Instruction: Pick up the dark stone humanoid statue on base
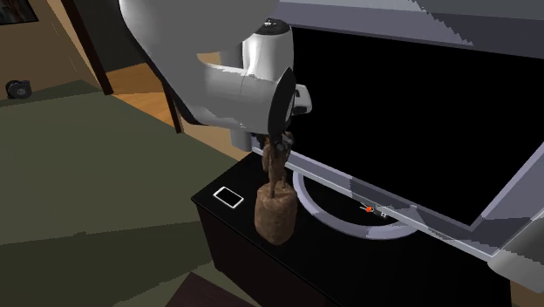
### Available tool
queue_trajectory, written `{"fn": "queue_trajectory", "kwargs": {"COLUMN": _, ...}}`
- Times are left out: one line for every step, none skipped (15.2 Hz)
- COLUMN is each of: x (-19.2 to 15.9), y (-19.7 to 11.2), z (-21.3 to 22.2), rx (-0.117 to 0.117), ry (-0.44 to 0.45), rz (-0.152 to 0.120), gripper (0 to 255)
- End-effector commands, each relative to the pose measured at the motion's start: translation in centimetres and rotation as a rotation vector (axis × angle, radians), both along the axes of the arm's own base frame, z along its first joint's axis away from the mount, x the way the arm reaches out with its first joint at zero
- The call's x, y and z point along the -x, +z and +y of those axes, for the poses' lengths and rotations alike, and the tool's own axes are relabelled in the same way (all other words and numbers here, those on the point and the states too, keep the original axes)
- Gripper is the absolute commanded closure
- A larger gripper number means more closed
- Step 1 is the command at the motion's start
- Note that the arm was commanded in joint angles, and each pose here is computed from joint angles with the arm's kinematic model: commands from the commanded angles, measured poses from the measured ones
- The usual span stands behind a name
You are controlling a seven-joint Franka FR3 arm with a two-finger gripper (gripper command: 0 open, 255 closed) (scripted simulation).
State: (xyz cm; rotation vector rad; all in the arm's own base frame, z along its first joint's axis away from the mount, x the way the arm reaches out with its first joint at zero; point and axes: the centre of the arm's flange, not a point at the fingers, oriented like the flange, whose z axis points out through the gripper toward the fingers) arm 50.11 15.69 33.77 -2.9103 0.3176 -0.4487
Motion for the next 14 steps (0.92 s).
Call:
{"fn": "queue_trajectory", "kwargs": {"x": 0.0, "y": 1.2, "z": -0.1, "rx": -0.001, "ry": 0.000, "rz": -0.004, "gripper": 255}}
{"fn": "queue_trajectory", "kwargs": {"x": 0.0, "y": 1.7, "z": -0.1, "rx": -0.001, "ry": 0.000, "rz": -0.004, "gripper": 255}}
{"fn": "queue_trajectory", "kwargs": {"x": 0.0, "y": 2.2, "z": -0.1, "rx": -0.001, "ry": 0.000, "rz": -0.004, "gripper": 255}}
{"fn": "queue_trajectory", "kwargs": {"x": 0.0, "y": 2.8, "z": -0.1, "rx": -0.001, "ry": 0.000, "rz": -0.004, "gripper": 255}}
{"fn": "queue_trajectory", "kwargs": {"x": 0.0, "y": 3.3, "z": -0.1, "rx": -0.001, "ry": 0.000, "rz": -0.004, "gripper": 255}}
{"fn": "queue_trajectory", "kwargs": {"x": 0.0, "y": 3.8, "z": -0.1, "rx": -0.001, "ry": 0.000, "rz": -0.004, "gripper": 255}}
{"fn": "queue_trajectory", "kwargs": {"x": 0.0, "y": 4.3, "z": -0.1, "rx": -0.001, "ry": 0.000, "rz": -0.004, "gripper": 255}}
{"fn": "queue_trajectory", "kwargs": {"x": 0.0, "y": 4.9, "z": -0.1, "rx": -0.001, "ry": 0.000, "rz": -0.004, "gripper": 255}}
{"fn": "queue_trajectory", "kwargs": {"x": 0.0, "y": 5.4, "z": -0.1, "rx": -0.001, "ry": 0.000, "rz": -0.004, "gripper": 255}}
{"fn": "queue_trajectory", "kwargs": {"x": 0.0, "y": 5.9, "z": -0.1, "rx": -0.001, "ry": 0.000, "rz": -0.004, "gripper": 255}}
{"fn": "queue_trajectory", "kwargs": {"x": 0.0, "y": 6.5, "z": -0.1, "rx": -0.001, "ry": 0.000, "rz": -0.004, "gripper": 255}}
{"fn": "queue_trajectory", "kwargs": {"x": 0.0, "y": 7.0, "z": -0.1, "rx": -0.001, "ry": 0.000, "rz": -0.004, "gripper": 255}}
{"fn": "queue_trajectory", "kwargs": {"x": 0.0, "y": 7.1, "z": -0.1, "rx": -0.001, "ry": 0.000, "rz": -0.004, "gripper": 255}}
{"fn": "queue_trajectory", "kwargs": {"x": 0.0, "y": 7.1, "z": -0.1, "rx": -0.001, "ry": 0.000, "rz": -0.004, "gripper": 255}}
